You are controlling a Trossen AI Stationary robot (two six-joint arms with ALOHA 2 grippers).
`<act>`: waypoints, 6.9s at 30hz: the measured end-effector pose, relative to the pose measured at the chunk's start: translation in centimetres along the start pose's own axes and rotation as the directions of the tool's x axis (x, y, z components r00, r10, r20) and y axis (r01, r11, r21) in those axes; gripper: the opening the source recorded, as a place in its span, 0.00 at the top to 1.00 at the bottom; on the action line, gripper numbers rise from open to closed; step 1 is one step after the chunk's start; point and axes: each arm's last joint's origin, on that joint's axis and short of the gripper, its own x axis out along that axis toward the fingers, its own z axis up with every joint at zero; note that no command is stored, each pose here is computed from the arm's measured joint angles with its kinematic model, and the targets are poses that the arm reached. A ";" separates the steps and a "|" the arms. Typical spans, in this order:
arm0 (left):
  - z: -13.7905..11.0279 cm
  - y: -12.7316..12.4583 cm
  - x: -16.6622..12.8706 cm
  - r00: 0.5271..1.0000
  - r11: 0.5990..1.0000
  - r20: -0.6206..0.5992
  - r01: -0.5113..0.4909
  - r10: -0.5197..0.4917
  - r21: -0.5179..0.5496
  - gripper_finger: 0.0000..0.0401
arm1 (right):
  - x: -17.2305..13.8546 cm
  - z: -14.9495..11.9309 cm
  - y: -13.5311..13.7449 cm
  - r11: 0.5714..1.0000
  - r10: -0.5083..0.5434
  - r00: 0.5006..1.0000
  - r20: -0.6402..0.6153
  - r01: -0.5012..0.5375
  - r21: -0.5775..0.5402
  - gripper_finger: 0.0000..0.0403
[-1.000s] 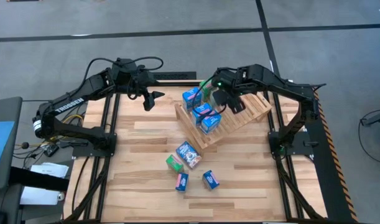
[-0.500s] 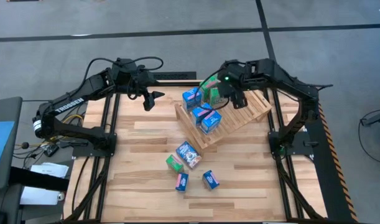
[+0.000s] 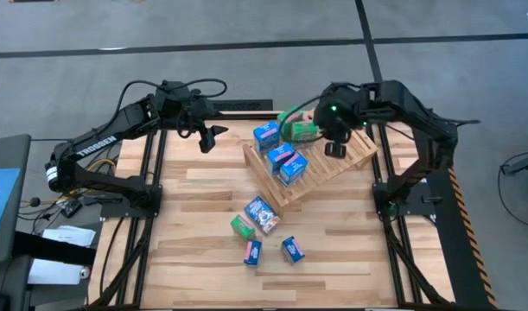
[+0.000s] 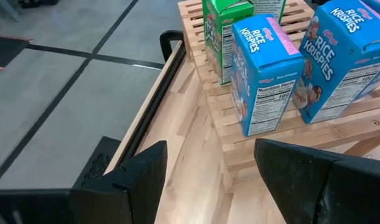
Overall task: Stack cereal on shelf
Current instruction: Put the right green cereal box aligned with the other green cereal box on the shelf, then put the green cereal box aligned with the other green cereal boxes on the shelf
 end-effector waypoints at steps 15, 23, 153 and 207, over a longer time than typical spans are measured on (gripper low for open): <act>0.0 0.0 0.0 1.000 1.000 0.000 0.000 0.000 0.011 0.42 | 7.0 -2.4 0.7 0.999 -0.019 0.966 -0.258 0.010 -0.038 0.90; 0.0 0.0 0.0 1.000 1.000 0.000 0.000 0.000 0.014 0.42 | 7.6 -2.6 -1.7 0.994 -0.065 0.970 -0.234 0.042 -0.100 0.98; -6.9 -11.9 2.8 0.574 0.575 -0.106 0.818 -0.812 0.020 0.39 | -1.7 -1.8 6.9 0.953 0.277 0.961 -0.004 -0.274 0.129 0.42; -11.6 -21.4 9.5 0.638 0.624 -0.342 0.764 -0.690 0.166 0.13 | -1.9 -4.8 14.8 0.941 0.305 0.945 -0.115 -0.317 -0.113 0.46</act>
